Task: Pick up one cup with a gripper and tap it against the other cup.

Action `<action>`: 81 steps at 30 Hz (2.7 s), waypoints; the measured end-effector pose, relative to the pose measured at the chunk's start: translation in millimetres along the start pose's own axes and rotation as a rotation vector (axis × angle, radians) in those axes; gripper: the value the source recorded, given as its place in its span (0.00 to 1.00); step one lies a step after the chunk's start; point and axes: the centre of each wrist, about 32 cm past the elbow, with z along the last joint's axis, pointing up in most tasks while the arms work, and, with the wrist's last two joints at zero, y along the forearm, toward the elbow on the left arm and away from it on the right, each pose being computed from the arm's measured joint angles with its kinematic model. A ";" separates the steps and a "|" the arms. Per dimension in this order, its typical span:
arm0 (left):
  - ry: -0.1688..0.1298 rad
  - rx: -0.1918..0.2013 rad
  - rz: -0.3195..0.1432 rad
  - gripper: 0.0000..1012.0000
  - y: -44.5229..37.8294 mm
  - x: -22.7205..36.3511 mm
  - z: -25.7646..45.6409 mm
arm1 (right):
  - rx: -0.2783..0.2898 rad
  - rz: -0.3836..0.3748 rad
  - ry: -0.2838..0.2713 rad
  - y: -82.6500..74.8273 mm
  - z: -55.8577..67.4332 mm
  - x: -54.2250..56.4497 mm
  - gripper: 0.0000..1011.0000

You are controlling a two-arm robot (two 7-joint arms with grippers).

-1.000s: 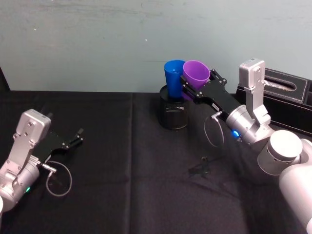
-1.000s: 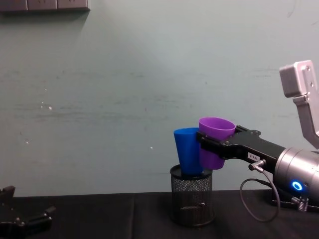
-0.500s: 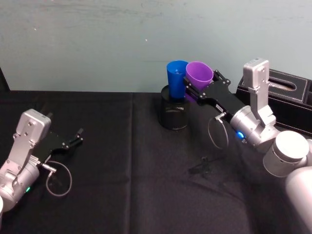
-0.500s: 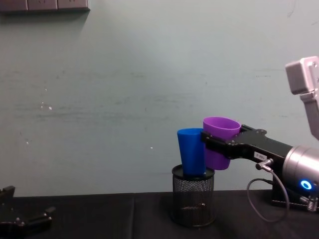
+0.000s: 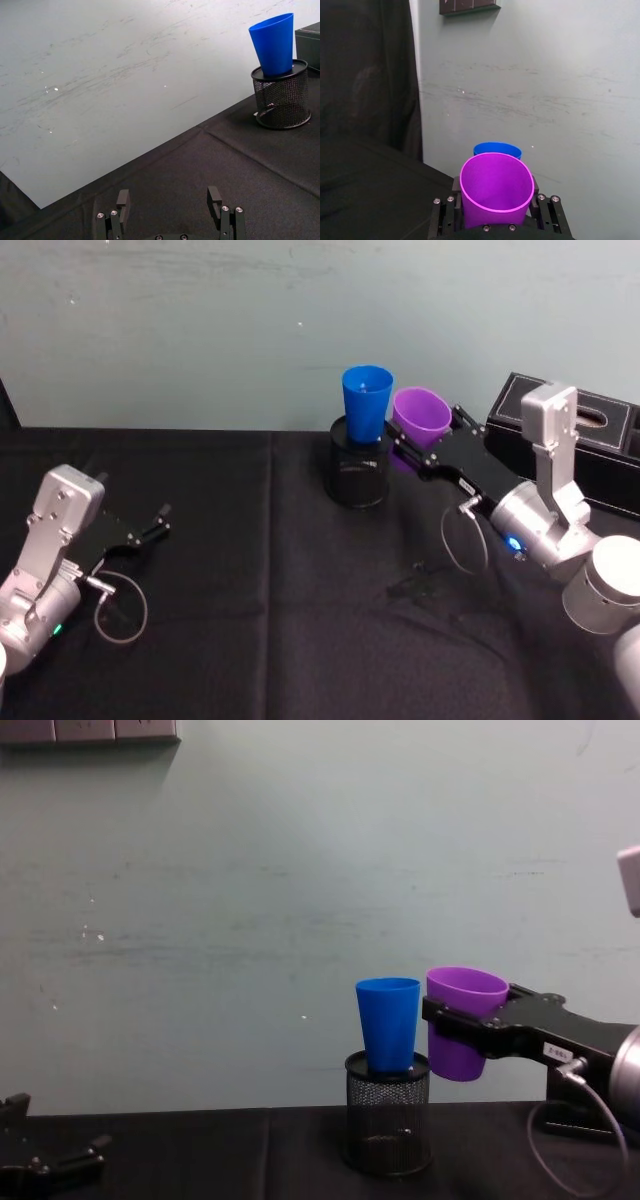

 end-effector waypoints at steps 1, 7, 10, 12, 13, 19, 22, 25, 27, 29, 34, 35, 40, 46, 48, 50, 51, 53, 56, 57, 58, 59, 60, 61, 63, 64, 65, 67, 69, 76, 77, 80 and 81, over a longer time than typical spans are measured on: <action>0.000 0.000 0.000 1.00 0.0 0.0 0.0 | -0.001 0.001 0.001 -1.3 -0.1 -0.4 0.73; 0.000 0.000 0.000 1.00 0.0 0.0 0.0 | 0.000 0.008 0.006 -7.0 0.9 -2.2 0.73; 0.000 0.000 0.000 1.00 0.0 0.0 0.0 | -0.001 0.007 0.007 -6.6 0.8 -2.0 0.73; 0.000 0.000 0.000 1.00 0.0 0.0 0.0 | -0.001 0.007 0.007 -6.2 0.8 -1.8 0.73; 0.000 0.000 0.000 1.00 0.0 0.0 0.0 | -0.001 0.007 0.007 -6.1 0.8 -1.8 0.73; 0.000 0.000 0.000 1.00 0.0 0.0 0.0 | -0.001 0.006 0.006 -5.5 0.6 -1.6 0.73; 0.000 0.000 0.000 1.00 0.0 0.0 0.0 | 0.000 0.006 0.006 -5.3 0.6 -1.5 0.73; 0.000 0.000 0.000 1.00 0.0 0.0 0.0 | -0.001 0.006 0.005 -5.2 0.6 -1.4 0.73; 0.000 0.000 0.000 1.00 0.0 0.0 0.0 | -0.001 0.006 0.005 -5.2 0.6 -1.4 0.73; 0.000 0.000 0.000 1.00 0.0 0.0 0.0 | -0.001 0.006 0.005 -5.2 0.5 -1.4 0.73; 0.000 0.000 0.000 1.00 0.0 0.0 0.0 | -0.001 0.006 0.004 -5.0 0.5 -1.4 0.73; 0.000 0.000 0.000 1.00 0.0 0.0 0.0 | -0.001 0.006 0.004 -4.9 0.5 -1.4 0.73; 0.000 0.000 0.000 1.00 0.0 0.0 0.0 | 0.000 0.006 0.004 -4.8 0.5 -1.4 0.73; 0.000 0.000 0.000 1.00 0.0 0.0 0.0 | 0.000 0.005 0.004 -4.6 0.5 -1.4 0.73; 0.000 0.000 0.000 1.00 0.0 0.0 0.0 | 0.000 0.005 0.004 -4.6 0.5 -1.4 0.73; 0.000 0.000 0.000 1.00 0.0 0.0 0.0 | 0.000 0.005 0.004 -4.6 0.4 -1.4 0.73; 0.000 0.000 0.000 1.00 0.0 0.0 0.0 | 0.000 0.005 0.004 -4.6 0.5 -1.4 0.73; 0.000 0.000 0.000 1.00 0.0 0.0 0.0 | 0.000 0.005 0.004 -4.6 0.5 -1.4 0.73; 0.000 0.000 0.000 1.00 0.0 0.0 0.0 | 0.000 0.005 0.004 -4.6 0.5 -1.4 0.73; 0.000 0.000 0.000 1.00 0.0 0.0 0.0 | 0.000 0.005 0.004 -4.6 0.5 -1.4 0.73; 0.000 0.000 0.000 1.00 0.0 0.0 0.0 | 0.000 0.005 0.004 -4.6 0.4 -1.4 0.73; 0.000 0.000 0.000 1.00 0.0 0.0 0.0 | 0.000 0.005 0.004 -4.6 0.5 -1.4 0.73; 0.000 0.000 0.000 1.00 0.0 0.0 0.0 | 0.000 0.005 0.004 -4.6 0.5 -1.4 0.73; 0.000 0.000 0.000 1.00 0.0 0.0 0.0 | 0.000 0.005 0.004 -4.6 0.5 -1.4 0.73; 0.000 0.000 0.000 1.00 0.0 0.0 0.0 | 0.000 0.005 0.004 -4.6 0.5 -1.4 0.73; 0.000 0.000 0.000 1.00 0.0 0.0 0.0 | 0.000 0.005 0.004 -4.6 0.5 -1.4 0.73; 0.000 0.000 0.000 1.00 0.0 0.0 0.0 | 0.000 0.005 0.004 -4.6 0.4 -1.4 0.73; 0.000 0.000 0.000 1.00 0.0 0.0 0.0 | 0.000 0.005 0.004 -4.6 0.5 -1.4 0.73; 0.000 0.000 0.000 1.00 0.0 0.0 0.0 | 0.000 0.005 0.004 -4.6 0.5 -1.4 0.73; 0.000 0.000 0.000 1.00 0.0 0.0 0.0 | 0.000 0.005 0.004 -4.6 0.5 -1.4 0.73; 0.000 0.000 0.000 1.00 0.0 0.0 0.0 | 0.000 0.005 0.004 -4.6 0.5 -1.4 0.73; 0.000 0.000 0.000 1.00 0.0 0.0 0.0 | 0.000 0.005 0.004 -4.6 0.5 -1.4 0.73; 0.000 0.000 0.000 1.00 0.0 0.0 0.0 | 0.000 0.005 0.004 -4.6 0.5 -1.4 0.73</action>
